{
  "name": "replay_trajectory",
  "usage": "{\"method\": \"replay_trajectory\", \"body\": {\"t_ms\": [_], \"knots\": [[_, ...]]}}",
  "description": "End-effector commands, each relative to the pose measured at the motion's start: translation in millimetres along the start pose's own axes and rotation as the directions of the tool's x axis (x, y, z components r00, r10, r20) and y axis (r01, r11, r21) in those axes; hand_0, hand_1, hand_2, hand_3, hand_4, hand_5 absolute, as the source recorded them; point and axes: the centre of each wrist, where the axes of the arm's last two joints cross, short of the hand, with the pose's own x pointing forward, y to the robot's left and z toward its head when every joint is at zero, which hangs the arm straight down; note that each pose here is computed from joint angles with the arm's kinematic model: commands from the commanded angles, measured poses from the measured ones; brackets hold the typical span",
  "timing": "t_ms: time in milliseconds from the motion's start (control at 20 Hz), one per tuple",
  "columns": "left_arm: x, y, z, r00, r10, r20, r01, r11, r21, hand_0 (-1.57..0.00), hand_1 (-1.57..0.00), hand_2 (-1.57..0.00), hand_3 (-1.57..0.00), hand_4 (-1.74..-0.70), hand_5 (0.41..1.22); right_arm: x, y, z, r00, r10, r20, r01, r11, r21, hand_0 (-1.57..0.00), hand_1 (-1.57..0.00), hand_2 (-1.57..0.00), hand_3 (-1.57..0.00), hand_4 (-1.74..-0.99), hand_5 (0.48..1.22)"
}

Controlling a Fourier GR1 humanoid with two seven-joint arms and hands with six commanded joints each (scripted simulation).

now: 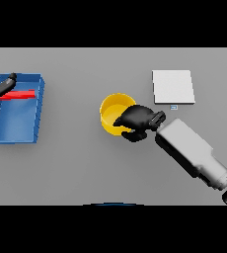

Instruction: Pick up the red beaker and tilt it to pour out 1 green nut into yellow bowl. Pick up the yellow bowl and place it on the metallic measuring scale.

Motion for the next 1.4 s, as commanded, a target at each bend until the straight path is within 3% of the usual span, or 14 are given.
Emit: {"method": "replay_trajectory", "body": {"t_ms": [0,100,250,400,850,950,1200,1350], "knots": [[1.4,2.3,-1.0,1.0,-0.002,-0.001,0.002,1.0,0.004,0.0,0.0,0.0,0.0,-0.79,0.71,1.9,-3.2,-1.7,1.0,-0.001,0.007,0.001,1.0,-0.005,-0.86,-0.83,-0.79,-0.68,-1.492,1.052],[1.4,1.7,-2.9,1.0,-0.003,-0.004,0.003,1.0,0.006,0.0,0.0,0.0,0.0,-0.79,0.707,2.9,-4.0,0.8,1.0,-0.001,0.015,0.001,1.0,0.008,-1.11,-1.09,-1.07,-0.88,-1.578,1.113],[2.4,4.0,-3.5,1.0,-0.007,0.004,0.007,1.0,0.008,0.0,0.0,0.0,0.0,-0.78,0.711,1.7,-5.0,4.4,1.0,-0.017,0.013,0.016,0.999,0.028,-1.34,-1.33,-1.25,-1.07,-1.658,1.166],[2.5,1.5,-4.5,1.0,-0.009,0.007,0.009,1.0,0.006,0.0,0.0,0.0,0.0,-0.78,0.712,2.5,-7.8,5.5,1.0,-0.016,0.004,0.016,0.999,0.038,-1.45,-1.45,-1.33,-1.17,-1.698,1.193],[5.6,1.8,1.1,1.0,-0.006,0.017,0.006,1.0,0.001,0.0,0.0,0.0,0.0,-0.78,0.702,0.1,-41.1,35.2,0.999,-0.015,-0.041,0.015,1.0,-0.009,-1.55,-1.55,-1.49,-1.15,-1.735,1.217],[5.3,6.7,0.6,1.0,0.003,0.01,-0.003,1.0,0.001,0.0,0.0,0.0,0.0,-0.78,0.702,-1.1,-48.2,46.8,0.997,-0.008,-0.073,0.006,1.0,-0.025,-1.56,-1.56,-1.43,-1.22,-1.737,1.219],[10.4,6.3,-2.6,1.0,0.019,0.016,-0.019,1.0,-0.001,0.0,0.0,0.0,0.0,-0.8,0.704,-11.1,-57.3,60.0,0.991,-0.014,-0.136,0.005,0.998,-0.06,-1.52,-1.57,-1.52,-1.18,-1.74,1.219],[9.0,8.1,-0.8,0.999,0.038,0.008,-0.038,0.999,-0.008,0.0,0.0,0.0,0.0,-0.82,0.717,-23.1,-68.4,66.4,0.979,-0.019,-0.204,-0.001,0.995,-0.102,-1.54,-1.57,-1.49,-1.18,-1.74,1.22]]}}
